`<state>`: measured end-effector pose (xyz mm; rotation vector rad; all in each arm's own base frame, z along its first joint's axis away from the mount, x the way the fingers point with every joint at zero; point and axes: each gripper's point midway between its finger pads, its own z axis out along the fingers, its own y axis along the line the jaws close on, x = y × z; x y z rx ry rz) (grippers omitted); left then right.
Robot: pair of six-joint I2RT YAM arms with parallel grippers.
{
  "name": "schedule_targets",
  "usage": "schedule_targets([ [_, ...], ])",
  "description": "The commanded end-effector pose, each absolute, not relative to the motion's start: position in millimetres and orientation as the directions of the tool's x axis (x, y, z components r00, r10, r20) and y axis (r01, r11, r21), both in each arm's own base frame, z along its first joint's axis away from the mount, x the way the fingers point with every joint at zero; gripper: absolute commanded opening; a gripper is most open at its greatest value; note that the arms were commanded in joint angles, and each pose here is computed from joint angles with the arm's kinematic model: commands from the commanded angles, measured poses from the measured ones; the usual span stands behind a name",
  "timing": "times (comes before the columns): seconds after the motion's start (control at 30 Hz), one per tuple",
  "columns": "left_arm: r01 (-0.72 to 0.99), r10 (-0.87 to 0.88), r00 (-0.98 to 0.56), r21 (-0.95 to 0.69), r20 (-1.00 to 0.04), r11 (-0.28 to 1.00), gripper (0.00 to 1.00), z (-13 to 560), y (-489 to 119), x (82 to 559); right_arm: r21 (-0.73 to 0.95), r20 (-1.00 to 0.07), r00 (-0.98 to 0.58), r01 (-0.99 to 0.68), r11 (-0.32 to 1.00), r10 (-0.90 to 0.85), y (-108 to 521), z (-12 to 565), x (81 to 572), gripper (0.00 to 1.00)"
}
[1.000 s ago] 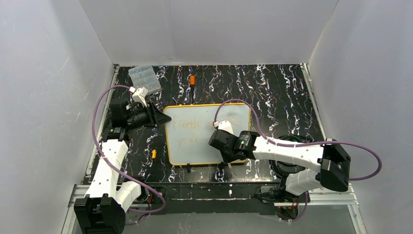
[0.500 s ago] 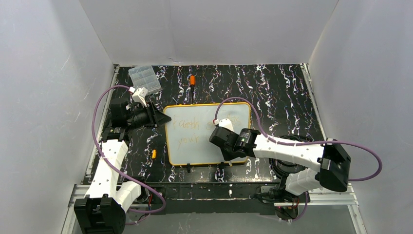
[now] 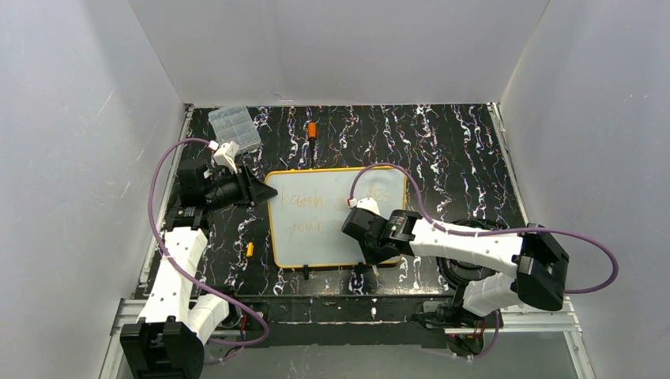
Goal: Write a sentence on the whiteboard
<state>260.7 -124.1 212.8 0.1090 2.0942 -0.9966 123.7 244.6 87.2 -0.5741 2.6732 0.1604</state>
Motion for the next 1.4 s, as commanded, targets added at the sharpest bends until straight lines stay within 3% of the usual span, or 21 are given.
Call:
schedule_targets([
  [0.0, 0.415, -0.232, -0.665, -0.609, -0.710, 0.676, 0.32, 221, -127, 255, 0.055, -0.396, -0.851, -0.396, 0.917, -0.344, 239, 89, 118, 0.01],
  [0.4, 0.415, -0.232, -0.664, -0.608, -0.711, 0.676, 0.32, 221, -127, 255, 0.046, -0.496, -0.815, -0.367, 0.929, -0.298, 236, 124, 134, 0.01],
  [0.73, 0.416, -0.232, -0.663, -0.608, -0.712, 0.676, 0.32, 221, -127, 254, -0.018, -0.466, -0.815, -0.381, 0.924, -0.345, 232, 115, 144, 0.01],
  [1.37, 0.419, -0.231, -0.661, -0.607, -0.714, 0.675, 0.31, 222, -127, 254, 0.076, -0.363, -0.859, -0.413, 0.907, -0.361, 241, 91, 122, 0.01],
])
